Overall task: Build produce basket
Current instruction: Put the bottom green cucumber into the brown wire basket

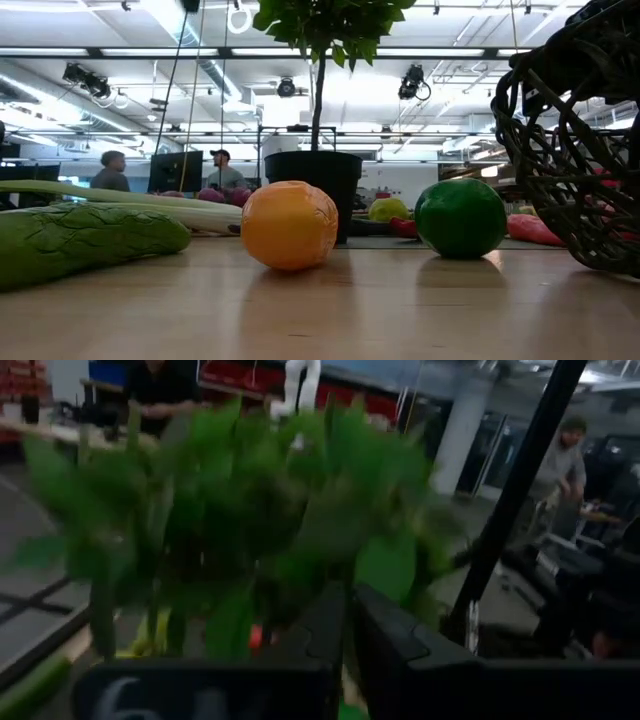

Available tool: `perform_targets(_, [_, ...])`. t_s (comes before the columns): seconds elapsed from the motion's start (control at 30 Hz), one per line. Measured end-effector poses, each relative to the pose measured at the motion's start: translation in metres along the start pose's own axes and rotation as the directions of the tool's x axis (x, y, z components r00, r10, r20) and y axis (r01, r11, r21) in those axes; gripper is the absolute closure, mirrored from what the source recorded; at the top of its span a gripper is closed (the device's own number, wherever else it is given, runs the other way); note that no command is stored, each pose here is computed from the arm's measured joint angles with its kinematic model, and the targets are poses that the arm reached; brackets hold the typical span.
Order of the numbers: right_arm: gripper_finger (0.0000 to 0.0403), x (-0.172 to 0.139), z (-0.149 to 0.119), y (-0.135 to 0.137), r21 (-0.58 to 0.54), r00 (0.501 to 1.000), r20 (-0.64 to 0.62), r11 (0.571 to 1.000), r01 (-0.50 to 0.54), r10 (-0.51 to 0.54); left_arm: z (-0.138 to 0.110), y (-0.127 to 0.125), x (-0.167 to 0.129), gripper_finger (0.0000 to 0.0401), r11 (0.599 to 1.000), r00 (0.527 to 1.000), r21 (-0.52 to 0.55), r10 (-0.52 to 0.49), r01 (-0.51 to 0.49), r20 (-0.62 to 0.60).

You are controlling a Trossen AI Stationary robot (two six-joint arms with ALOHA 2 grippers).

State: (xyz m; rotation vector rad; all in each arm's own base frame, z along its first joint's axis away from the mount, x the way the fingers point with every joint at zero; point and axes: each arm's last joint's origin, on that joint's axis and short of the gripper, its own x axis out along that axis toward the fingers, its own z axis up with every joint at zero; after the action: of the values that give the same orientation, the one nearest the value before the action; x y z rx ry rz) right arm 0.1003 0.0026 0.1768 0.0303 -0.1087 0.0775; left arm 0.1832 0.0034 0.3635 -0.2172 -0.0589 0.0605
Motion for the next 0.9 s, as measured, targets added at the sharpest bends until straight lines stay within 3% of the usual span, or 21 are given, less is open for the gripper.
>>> perform_targets(0.27, [0.0386,0.000,0.000,0.000,-0.048,1.000,0.001,0.999,0.002,-0.002,0.038,-0.009,0.011,0.0365,0.994,0.997,-0.105,-0.017,0.026,0.079])
perform_targets(0.5, [0.0386,0.000,0.001,-0.004,-0.050,0.989,0.013,0.988,0.147,-0.146,0.051,-0.012,0.020,0.0378,0.992,0.993,-0.118,-0.025,0.039,0.114])
perform_targets(0.63, [0.0386,-0.001,0.010,-0.006,0.194,0.973,0.104,0.964,0.185,-0.207,0.052,-0.011,0.030,0.0379,0.992,0.987,-0.118,-0.027,0.046,0.161])
perform_targets(0.77, [0.0386,-0.004,0.023,-0.010,0.444,0.915,0.238,0.874,0.195,-0.325,0.049,-0.005,0.039,0.0366,0.993,0.988,-0.117,0.001,0.017,0.152])
perform_targets(0.9, [0.0386,-0.009,0.035,-0.012,0.457,0.847,0.359,0.865,0.207,-0.393,0.043,-0.002,0.047,0.0344,0.993,0.992,-0.116,0.019,-0.005,0.122])
